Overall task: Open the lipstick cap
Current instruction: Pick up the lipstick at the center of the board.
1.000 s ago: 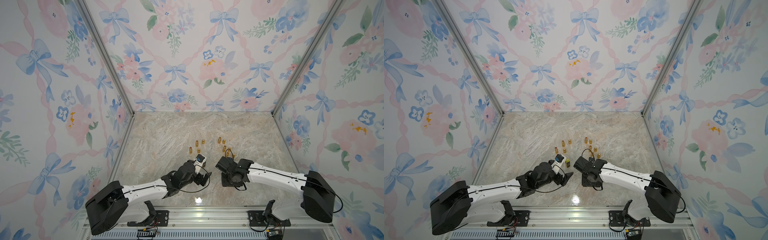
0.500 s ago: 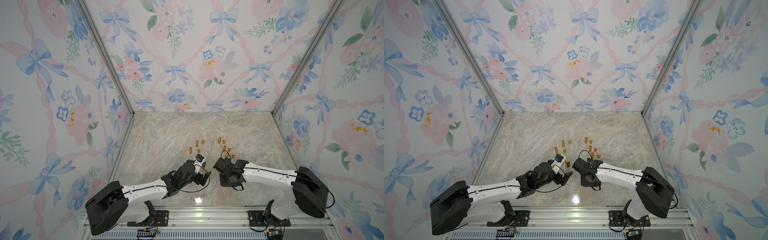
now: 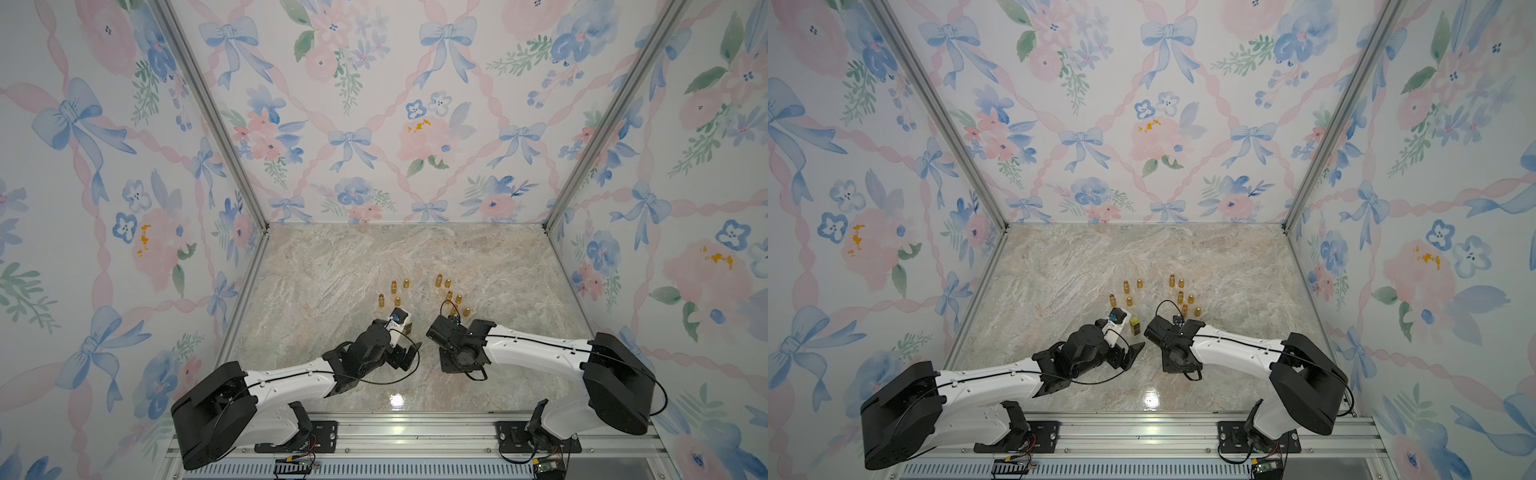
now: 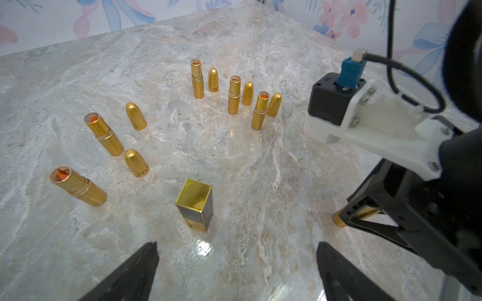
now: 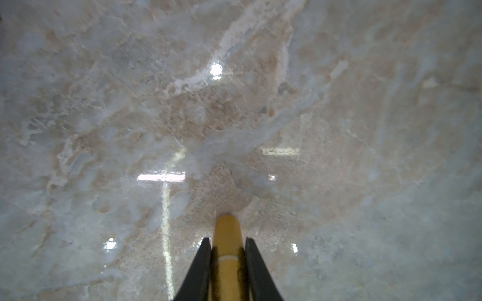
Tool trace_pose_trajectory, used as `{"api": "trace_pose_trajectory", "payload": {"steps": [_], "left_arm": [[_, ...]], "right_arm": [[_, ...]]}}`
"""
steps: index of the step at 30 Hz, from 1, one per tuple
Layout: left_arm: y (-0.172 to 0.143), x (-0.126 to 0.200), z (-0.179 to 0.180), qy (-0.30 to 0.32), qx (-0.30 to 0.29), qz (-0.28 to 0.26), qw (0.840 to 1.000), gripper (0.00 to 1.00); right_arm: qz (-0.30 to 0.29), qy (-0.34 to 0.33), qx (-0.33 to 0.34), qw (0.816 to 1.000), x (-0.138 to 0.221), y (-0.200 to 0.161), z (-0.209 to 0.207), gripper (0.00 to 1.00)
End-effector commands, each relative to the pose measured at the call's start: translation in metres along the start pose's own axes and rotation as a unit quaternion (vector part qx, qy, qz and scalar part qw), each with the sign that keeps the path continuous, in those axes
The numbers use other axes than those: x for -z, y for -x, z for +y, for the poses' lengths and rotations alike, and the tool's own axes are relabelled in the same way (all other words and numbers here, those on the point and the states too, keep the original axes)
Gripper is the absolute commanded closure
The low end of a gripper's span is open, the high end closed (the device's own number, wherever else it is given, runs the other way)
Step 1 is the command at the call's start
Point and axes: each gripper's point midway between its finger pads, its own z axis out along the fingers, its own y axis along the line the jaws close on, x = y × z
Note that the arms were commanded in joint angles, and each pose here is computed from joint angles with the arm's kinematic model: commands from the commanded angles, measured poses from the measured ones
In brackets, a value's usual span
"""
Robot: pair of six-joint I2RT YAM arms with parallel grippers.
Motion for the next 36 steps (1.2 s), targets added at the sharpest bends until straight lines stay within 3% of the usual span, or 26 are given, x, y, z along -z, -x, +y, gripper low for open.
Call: {"api": "trace_pose_trajectory", "payload": {"steps": [1, 11, 20, 30, 33, 36], "left_arm": [[-0.001, 0.001, -0.001, 0.001, -0.004, -0.002, 1.0, 0.02], [0.021, 0.015, -0.019, -0.056, -0.058, -0.062, 0.995, 0.03], [0.043, 0.024, -0.052, -0.142, -0.112, -0.111, 0.977, 0.14], [0.064, 0.019, -0.091, -0.237, -0.136, -0.129, 0.953, 0.34], [0.066, 0.014, -0.096, -0.246, -0.139, -0.128, 0.951, 0.45], [0.069, 0.01, -0.097, -0.248, -0.139, -0.127, 0.95, 0.47]], "right_arm": [[-0.021, 0.007, 0.018, 1.0, 0.024, 0.013, -0.002, 0.79], [-0.019, 0.093, 0.051, 0.994, 0.072, 0.03, 0.013, 0.78], [-0.019, 0.18, 0.083, 0.98, 0.104, 0.041, 0.024, 0.77], [-0.023, 0.277, 0.066, 0.958, 0.135, 0.055, 0.034, 0.77], [-0.026, 0.301, 0.059, 0.951, 0.142, 0.057, 0.035, 0.77], [-0.027, 0.316, 0.053, 0.947, 0.146, 0.058, 0.035, 0.77]]}}
